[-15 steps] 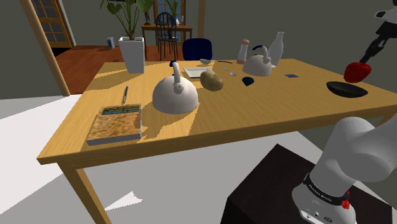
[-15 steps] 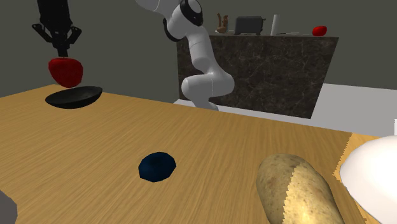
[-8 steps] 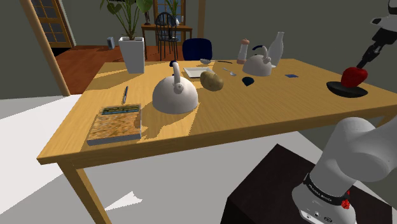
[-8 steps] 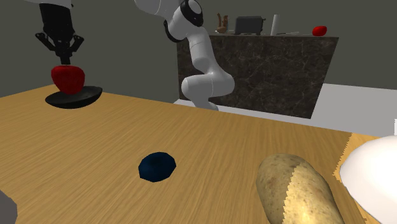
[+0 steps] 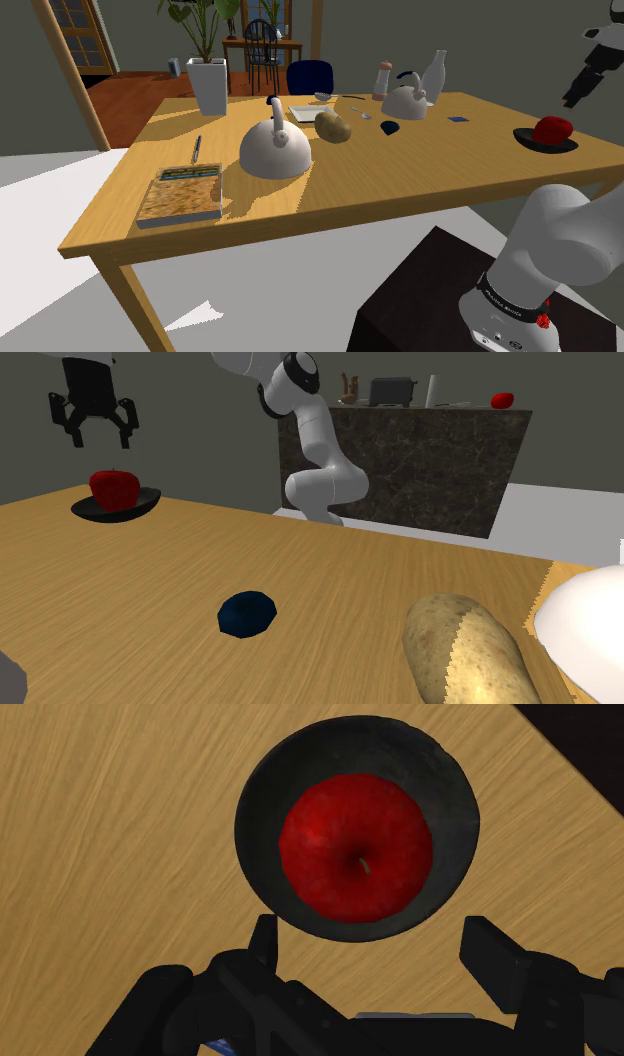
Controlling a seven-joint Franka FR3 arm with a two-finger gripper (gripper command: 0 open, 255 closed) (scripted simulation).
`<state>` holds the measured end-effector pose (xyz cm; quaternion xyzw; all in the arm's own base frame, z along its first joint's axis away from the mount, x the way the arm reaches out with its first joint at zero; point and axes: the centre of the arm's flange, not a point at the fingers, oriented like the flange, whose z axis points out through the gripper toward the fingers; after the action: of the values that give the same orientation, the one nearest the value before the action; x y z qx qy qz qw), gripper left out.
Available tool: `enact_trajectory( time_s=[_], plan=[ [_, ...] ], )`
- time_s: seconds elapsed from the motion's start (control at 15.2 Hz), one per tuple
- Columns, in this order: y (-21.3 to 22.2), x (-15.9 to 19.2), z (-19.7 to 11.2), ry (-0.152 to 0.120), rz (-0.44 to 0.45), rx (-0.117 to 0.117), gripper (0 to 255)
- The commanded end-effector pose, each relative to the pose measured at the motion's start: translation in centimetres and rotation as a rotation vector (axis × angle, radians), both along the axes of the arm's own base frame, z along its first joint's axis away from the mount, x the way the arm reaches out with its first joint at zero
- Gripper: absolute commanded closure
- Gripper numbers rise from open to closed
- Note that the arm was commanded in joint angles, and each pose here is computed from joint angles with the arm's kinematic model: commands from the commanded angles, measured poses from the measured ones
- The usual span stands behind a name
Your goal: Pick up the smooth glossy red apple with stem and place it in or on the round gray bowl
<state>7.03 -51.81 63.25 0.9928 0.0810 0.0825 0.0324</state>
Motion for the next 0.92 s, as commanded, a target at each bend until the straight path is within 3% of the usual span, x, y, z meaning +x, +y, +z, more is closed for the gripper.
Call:
enact_trajectory(
  time_s=[0.0,0.07,0.33,0.86],
  plan=[
    [0.0,0.0,0.0,0.0,0.0,0.0,0],
    [0.0,0.0,0.0,0.0,0.0,0.0,0],
    [0.3,-0.8,4.9,0.0,0.0,0.0,0],
    [0.3,-0.8,4.9,0.0,0.0,0.0,0]
  ],
)
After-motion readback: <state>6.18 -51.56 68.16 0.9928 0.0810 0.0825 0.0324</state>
